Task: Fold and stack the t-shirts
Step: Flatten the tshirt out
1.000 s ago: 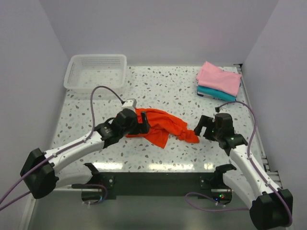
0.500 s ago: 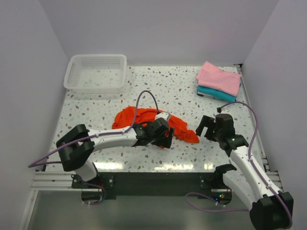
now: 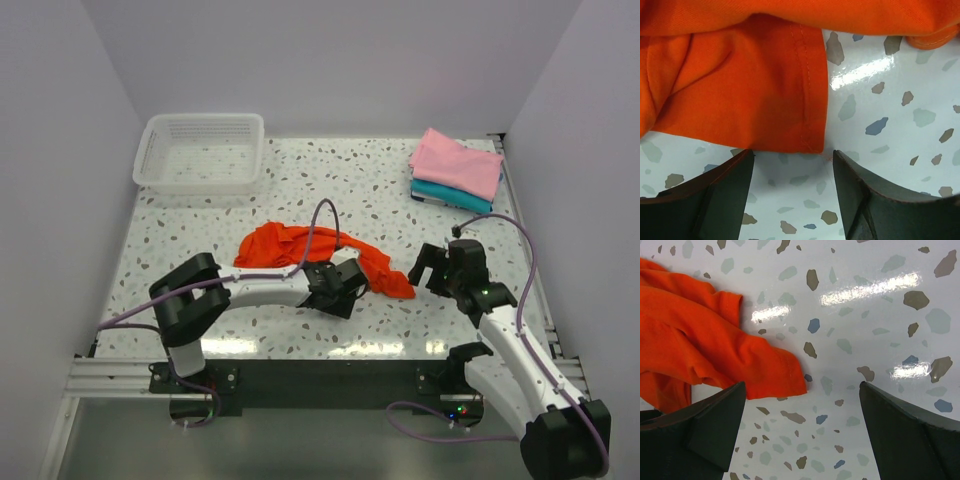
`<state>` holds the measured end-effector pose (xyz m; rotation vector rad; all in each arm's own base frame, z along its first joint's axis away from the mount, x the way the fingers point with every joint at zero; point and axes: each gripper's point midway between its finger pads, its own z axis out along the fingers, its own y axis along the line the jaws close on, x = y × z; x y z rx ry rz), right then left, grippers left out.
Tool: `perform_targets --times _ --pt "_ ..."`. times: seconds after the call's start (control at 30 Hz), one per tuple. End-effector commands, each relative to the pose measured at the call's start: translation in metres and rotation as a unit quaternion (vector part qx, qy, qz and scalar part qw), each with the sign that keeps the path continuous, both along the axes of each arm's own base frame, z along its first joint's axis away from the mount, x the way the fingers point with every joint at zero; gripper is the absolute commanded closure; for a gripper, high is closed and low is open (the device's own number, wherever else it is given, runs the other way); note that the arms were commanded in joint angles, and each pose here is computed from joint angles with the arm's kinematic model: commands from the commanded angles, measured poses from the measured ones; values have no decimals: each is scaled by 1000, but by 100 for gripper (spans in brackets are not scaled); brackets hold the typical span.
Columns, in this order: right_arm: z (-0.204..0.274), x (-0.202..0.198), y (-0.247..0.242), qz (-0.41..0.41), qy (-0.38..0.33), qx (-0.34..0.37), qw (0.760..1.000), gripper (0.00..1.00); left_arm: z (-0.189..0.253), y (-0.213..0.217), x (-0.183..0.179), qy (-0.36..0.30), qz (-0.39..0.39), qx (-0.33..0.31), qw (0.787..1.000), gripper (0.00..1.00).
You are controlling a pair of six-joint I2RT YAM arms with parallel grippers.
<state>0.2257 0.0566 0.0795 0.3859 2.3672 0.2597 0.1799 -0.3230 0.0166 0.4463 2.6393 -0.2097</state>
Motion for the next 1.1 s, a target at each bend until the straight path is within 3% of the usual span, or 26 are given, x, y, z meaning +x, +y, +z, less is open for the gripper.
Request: perform_targets --times 0.0,0.17,0.47,0.57,0.73,0.83,0.97,1.07 --pt "3 5 -3 -13 -16 -1 1000 1 4 -2 7 -13 25 6 1000 31" --pt "3 5 -2 -12 -15 0 1000 1 4 7 14 -26 52 30 998 40" --pt "3 4 -3 -13 -17 0 1000 1 0 4 19 -25 66 50 996 41" --pt "2 4 -3 -13 -17 0 1000 1 -5 6 18 -21 70 64 995 49" --pt "1 4 -2 -12 -16 2 1000 1 -11 10 19 -19 85 81 993 74" --pt "2 5 0 -5 -18 4 1000 1 -12 12 22 -26 95 83 992 98" --pt "1 4 4 8 -15 7 1000 1 0 30 31 -61 125 108 984 100" --pt "0 6 11 35 -21 15 999 1 18 36 34 -84 145 87 982 100"
